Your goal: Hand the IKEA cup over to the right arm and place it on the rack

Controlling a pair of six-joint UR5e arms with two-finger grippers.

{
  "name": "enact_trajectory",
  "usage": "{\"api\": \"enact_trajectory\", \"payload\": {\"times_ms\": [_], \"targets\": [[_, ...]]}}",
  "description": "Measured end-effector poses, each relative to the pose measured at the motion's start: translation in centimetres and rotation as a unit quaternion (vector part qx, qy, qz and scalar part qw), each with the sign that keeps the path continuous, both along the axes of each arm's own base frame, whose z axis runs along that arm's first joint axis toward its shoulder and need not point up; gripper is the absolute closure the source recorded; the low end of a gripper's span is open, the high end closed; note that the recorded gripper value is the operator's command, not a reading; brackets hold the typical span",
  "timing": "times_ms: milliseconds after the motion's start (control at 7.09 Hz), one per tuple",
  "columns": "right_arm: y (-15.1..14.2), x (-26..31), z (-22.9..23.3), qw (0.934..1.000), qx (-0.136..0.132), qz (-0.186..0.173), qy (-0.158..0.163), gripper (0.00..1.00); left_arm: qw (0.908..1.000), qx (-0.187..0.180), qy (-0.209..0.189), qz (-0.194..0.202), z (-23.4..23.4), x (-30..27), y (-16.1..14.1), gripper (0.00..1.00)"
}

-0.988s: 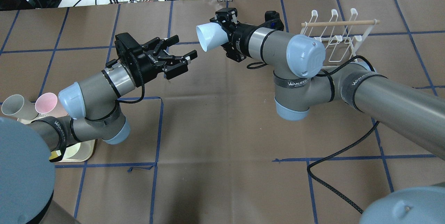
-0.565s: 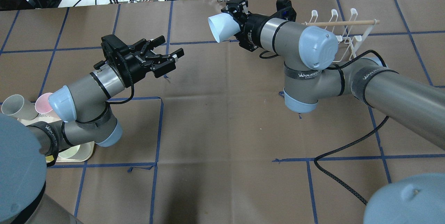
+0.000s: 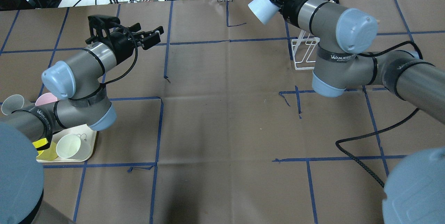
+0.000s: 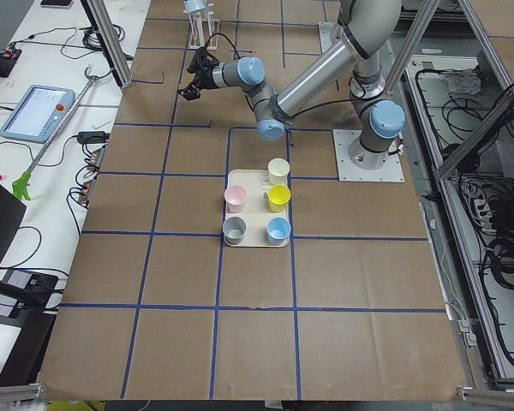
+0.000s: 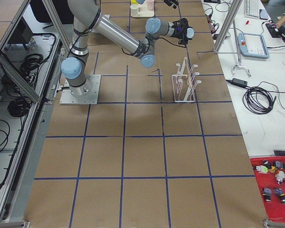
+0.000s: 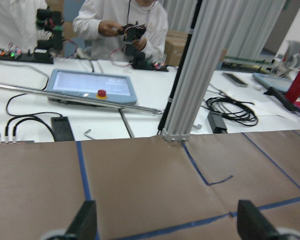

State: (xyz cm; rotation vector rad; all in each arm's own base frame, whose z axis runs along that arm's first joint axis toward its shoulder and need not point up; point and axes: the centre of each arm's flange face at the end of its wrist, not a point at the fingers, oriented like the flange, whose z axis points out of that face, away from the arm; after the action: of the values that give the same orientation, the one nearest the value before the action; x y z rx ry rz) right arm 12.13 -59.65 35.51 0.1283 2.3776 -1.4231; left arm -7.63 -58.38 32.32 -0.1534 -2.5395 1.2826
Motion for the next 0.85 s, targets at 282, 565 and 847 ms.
{"api": "enact_trajectory", "payload": {"times_ms": [282,565,847], "targets": [[-1.8,-2.9,1.1,0.9885,-0.044,-0.006,0.144,0.86,0.9911,0.122,-0.037,0.039,5.6,-1.7,-2.4,0.01],[-4.4,-4.1,-0.5,0.9766,-0.053,-0.006,0.208,0.86,0.9651,0.249,-0.052,0.061,10.6,-1.9,-2.7,0.00],[-6.4,-4.9,-3.1,0.9748,-0.043,-0.006,0.219,0.85,0.9237,0.371,-0.070,0.067,13.7,-1.6,-0.6,0.00]]}}
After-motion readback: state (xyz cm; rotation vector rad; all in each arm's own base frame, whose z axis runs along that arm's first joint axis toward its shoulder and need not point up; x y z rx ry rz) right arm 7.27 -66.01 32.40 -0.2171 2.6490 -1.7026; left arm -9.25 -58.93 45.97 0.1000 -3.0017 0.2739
